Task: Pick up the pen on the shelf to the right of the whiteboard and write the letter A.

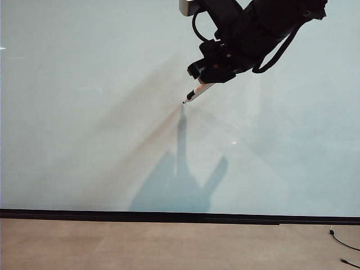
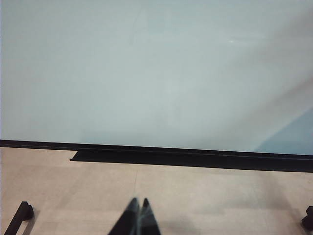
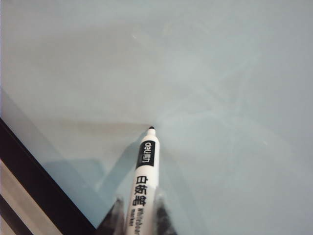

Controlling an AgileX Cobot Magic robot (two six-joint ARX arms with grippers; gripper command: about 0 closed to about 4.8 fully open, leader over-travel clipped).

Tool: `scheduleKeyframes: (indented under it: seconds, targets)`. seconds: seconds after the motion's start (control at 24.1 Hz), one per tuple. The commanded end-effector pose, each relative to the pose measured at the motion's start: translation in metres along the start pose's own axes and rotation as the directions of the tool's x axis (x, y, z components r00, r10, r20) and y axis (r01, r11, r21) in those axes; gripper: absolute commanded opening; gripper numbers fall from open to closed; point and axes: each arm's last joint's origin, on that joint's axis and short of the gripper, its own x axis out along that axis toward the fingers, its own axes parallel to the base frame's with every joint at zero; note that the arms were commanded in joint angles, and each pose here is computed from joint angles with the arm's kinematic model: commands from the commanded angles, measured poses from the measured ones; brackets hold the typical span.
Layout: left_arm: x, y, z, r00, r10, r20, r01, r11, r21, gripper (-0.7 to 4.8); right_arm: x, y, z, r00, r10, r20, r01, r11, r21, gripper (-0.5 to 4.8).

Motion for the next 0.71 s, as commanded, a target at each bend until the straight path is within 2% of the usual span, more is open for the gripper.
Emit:
scheduleKeyframes:
  seconds: [0.04,0.71]
  targets:
    - [0.000,0.000,0.001,1.000,0.000,0.008,0.000,1.000,0.005,-0.04,0.000,-0.003,0.003,1.000,-0.014,0.014,0.014,1.000,0.005,-0.09]
    - [0.000,0.000,0.001,1.000,0.000,0.008,0.000,1.000,0.005,-0.05,0.001,-0.009,0.016,0.997,-0.065,0.049,0.065,0.998,-0.007,-0.09]
